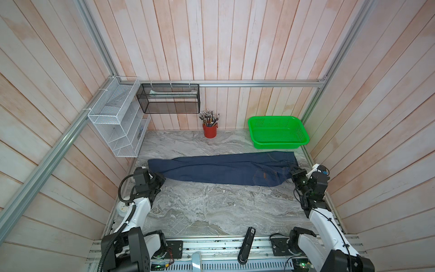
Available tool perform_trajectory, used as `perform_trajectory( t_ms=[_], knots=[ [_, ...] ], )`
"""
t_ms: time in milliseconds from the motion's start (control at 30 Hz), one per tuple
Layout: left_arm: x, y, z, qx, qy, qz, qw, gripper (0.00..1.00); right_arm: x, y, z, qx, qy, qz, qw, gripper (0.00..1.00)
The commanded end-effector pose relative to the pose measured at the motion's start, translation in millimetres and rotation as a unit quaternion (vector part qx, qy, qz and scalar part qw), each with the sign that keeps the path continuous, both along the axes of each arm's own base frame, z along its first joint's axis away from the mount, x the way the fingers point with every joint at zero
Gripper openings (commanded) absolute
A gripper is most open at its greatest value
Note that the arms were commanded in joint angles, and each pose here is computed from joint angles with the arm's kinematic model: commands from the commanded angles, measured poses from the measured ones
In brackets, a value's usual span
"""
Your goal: Fold and stack the trousers
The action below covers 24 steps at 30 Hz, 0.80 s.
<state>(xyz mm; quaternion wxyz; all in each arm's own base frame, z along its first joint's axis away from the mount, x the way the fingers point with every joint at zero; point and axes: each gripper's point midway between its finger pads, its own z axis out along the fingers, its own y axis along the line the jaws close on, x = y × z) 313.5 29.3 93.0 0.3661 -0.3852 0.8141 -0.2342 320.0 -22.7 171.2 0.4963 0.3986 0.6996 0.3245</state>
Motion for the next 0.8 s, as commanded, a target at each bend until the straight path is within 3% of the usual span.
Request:
perform_trajectory(
  t_ms=[0,100,167,233,333,567,767],
  knots=[
    [-12.1,7.7,5.5,0.016,0.008,0.024,1.0,0.51,-8.0,3.7,-7.1,-0.023,0.011,0.014,1.0,0.0],
    [-17.0,12.1,32.6,0.028,-0.005,0.039,0.999,0.74,-11.4,7.6,-14.5,-0.012,0.012,0.018,1.0,0.0],
    [-13.5,19.7,63.0,0.044,-0.029,0.055,0.997,0.79,-11.7,8.2,-16.0,-0.008,0.011,0.018,1.0,0.0],
    [-4.1,28.6,87.0,0.066,-0.035,0.063,0.995,0.8,-11.6,8.4,-16.8,-0.01,0.012,0.018,1.0,0.0],
    [17.6,41.3,93.1,0.095,-0.008,0.06,0.994,0.79,-11.3,7.4,-17.8,-0.012,0.013,0.014,1.0,0.0],
    [72.2,56.2,64.2,0.109,0.087,0.024,0.99,0.8,-11.1,11.2,-15.1,-0.012,0.012,0.019,1.0,0.0],
    [91.8,62.6,39.5,0.186,0.184,-0.018,0.965,0.8,-12.6,22.2,-19.3,-0.003,0.014,0.034,0.999,0.0]
  ],
)
